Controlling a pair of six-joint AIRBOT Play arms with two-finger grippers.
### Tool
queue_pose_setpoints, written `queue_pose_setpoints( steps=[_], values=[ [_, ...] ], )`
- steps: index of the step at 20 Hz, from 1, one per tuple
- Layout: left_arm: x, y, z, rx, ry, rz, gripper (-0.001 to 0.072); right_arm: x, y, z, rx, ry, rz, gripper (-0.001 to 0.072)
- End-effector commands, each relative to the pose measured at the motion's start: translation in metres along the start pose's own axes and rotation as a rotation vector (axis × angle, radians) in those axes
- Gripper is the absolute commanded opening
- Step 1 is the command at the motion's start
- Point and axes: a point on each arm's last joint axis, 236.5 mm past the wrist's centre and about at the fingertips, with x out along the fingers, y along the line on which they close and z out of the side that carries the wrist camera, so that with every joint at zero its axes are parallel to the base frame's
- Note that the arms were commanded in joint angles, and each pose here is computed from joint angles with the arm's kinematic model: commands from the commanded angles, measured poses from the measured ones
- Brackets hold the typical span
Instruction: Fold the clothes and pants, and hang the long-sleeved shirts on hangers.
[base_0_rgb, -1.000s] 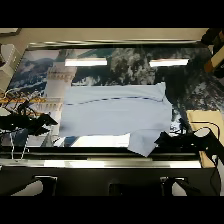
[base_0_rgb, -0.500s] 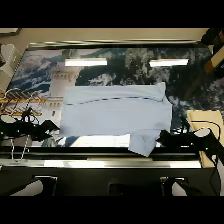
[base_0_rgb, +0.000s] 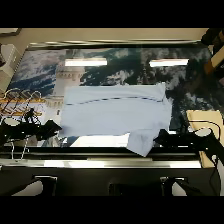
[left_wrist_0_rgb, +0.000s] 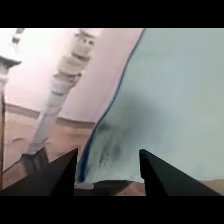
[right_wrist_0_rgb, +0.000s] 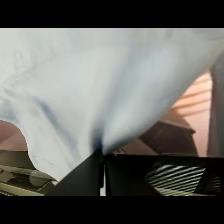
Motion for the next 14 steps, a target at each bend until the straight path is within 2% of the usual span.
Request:
queue_pose_setpoints(
  steps=[1,5,7,8,14],
  values=[
    [0.007,-0.015,-0.018,0.045,0.062,-0.015,0.0435,-0.005,0.008,-0.001,-0.015,-0.011,0.019,0.0040],
    [0.011,-0.027,-0.036,0.076,0.128,-0.027,0.0425,-0.016,0.017,0.001,-0.036,-0.053,0.026,0.0040],
    [0.010,-0.027,-0.044,0.078,0.162,-0.030,0.0096,-0.019,0.019,0.002,-0.038,-0.069,0.029,0.0040],
    [0.009,-0.027,-0.044,0.075,0.163,-0.032,0.0013,-0.021,0.021,0.002,-0.043,-0.074,0.031,0.0040],
    [-0.014,-0.043,-0.038,0.116,0.113,-0.054,0.0012,-0.039,0.042,-0.025,-0.123,-0.023,0.066,0.0038]
  ],
)
